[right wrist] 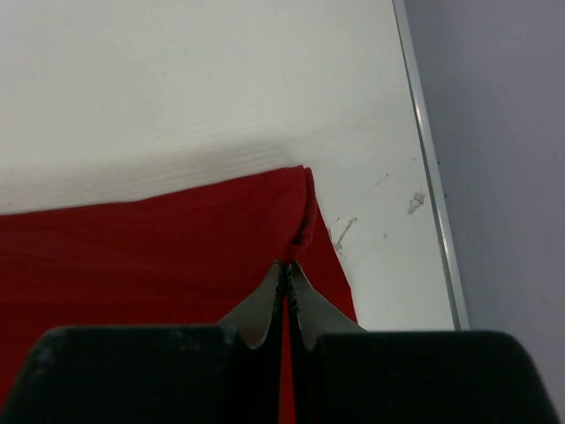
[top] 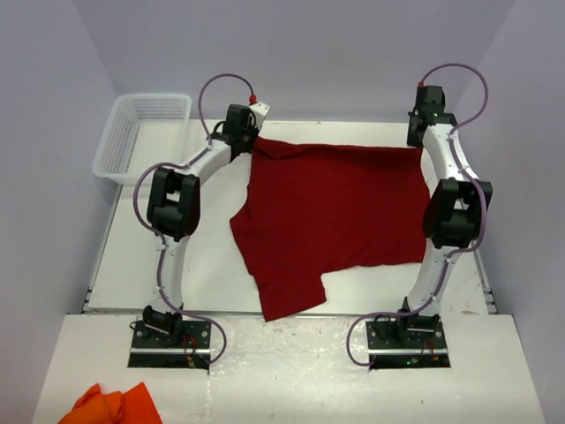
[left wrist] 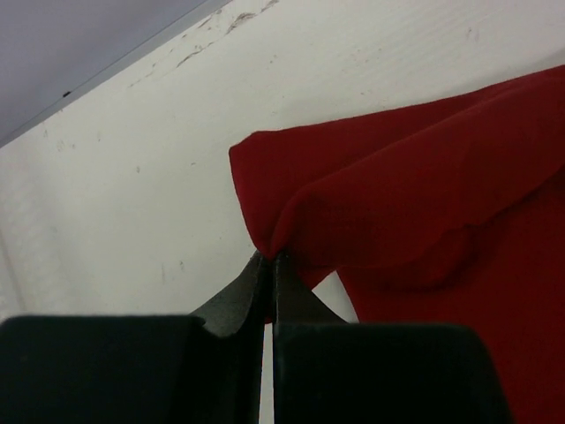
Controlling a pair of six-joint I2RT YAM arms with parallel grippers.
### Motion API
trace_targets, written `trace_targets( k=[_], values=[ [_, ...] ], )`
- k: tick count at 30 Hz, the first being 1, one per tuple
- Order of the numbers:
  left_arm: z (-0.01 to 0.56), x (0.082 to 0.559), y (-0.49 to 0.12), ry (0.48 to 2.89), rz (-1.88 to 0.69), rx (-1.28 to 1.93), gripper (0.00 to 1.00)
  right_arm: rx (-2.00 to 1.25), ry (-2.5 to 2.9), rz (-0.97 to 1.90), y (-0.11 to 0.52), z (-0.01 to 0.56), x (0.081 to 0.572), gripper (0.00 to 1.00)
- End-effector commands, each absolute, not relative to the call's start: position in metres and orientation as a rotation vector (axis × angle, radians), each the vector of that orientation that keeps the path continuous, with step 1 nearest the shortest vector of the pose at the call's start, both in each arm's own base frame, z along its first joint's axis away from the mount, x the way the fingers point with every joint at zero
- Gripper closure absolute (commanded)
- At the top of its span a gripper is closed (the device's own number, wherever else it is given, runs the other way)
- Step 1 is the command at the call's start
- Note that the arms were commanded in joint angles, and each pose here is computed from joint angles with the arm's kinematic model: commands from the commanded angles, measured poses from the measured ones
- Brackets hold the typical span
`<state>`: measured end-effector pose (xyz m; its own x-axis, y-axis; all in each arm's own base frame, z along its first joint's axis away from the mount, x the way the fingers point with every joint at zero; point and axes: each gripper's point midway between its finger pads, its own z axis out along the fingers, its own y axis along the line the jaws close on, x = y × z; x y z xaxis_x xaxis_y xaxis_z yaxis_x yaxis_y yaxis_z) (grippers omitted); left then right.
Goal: Fold and stack the t-shirts
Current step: Flatten out the tshirt
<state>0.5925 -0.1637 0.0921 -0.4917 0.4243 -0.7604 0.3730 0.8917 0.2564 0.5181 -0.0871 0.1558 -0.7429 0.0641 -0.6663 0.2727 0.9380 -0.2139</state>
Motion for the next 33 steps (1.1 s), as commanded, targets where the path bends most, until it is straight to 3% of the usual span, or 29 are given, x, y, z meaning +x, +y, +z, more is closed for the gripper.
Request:
trace_targets(
  k=[1,13,23,33],
  values=[
    [0.143,0.62,-0.183,1.934,0.021,0.567,1.0,0.252,2.25,-0.346,-0.085,0.193,0.552,1.0],
    [0.231,0.604,-0.188,1.775,-0.002,0.508,1.0,0.292,2.176,-0.395,-0.098,0.215,0.576,1.0],
    [0.308,0.581,-0.169,1.662,0.036,0.333,1.0,0.301,2.018,-0.345,-0.087,0.296,0.549,1.0],
    [0.353,0.563,-0.227,1.569,0.047,0.403,1.0,0.274,1.895,-0.339,-0.071,0.361,0.511,1.0]
  ],
)
